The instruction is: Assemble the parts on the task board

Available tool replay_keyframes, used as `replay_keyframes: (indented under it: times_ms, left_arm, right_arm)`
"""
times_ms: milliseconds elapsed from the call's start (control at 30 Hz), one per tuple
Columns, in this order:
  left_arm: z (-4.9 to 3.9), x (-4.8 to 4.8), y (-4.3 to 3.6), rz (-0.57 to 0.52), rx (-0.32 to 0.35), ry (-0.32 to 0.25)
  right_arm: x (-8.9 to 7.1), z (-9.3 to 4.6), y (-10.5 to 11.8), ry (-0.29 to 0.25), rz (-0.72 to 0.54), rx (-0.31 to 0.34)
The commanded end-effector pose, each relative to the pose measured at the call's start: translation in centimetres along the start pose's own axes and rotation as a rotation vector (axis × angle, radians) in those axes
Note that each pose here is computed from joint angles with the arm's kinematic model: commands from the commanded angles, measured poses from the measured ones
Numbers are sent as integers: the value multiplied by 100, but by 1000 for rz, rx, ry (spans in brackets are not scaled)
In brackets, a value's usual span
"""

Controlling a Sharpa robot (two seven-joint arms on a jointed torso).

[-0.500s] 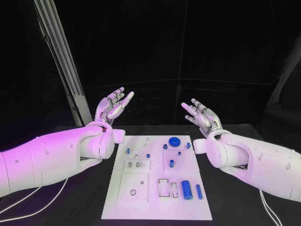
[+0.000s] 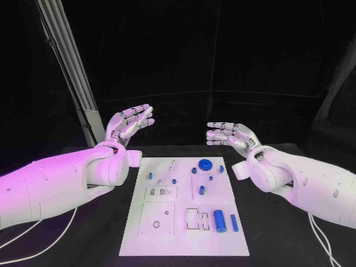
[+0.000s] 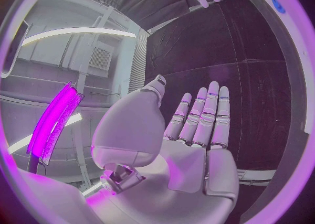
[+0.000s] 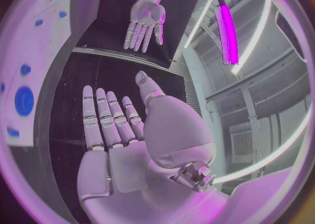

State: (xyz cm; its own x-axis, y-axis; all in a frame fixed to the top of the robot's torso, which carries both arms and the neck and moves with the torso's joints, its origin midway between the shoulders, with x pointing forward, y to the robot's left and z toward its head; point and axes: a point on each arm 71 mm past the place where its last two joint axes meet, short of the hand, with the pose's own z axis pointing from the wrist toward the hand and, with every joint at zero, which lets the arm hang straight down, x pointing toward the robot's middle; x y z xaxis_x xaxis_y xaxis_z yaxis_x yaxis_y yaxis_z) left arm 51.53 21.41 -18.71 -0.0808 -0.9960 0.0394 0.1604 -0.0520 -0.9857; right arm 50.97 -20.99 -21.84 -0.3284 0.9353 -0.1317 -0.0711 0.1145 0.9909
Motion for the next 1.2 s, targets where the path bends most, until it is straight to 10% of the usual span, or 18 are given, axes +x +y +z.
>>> replay_keyframes:
  times_ms: [33, 1200]
  left_arm:
    - [-15, -17, -38, -45, 36, 50]
    - [-457, 239, -150, -141, -15, 228]
  right_arm:
    - [-49, -13, 69, 12, -306, -105]
    - [248, 249, 298, 266, -1283, -78]
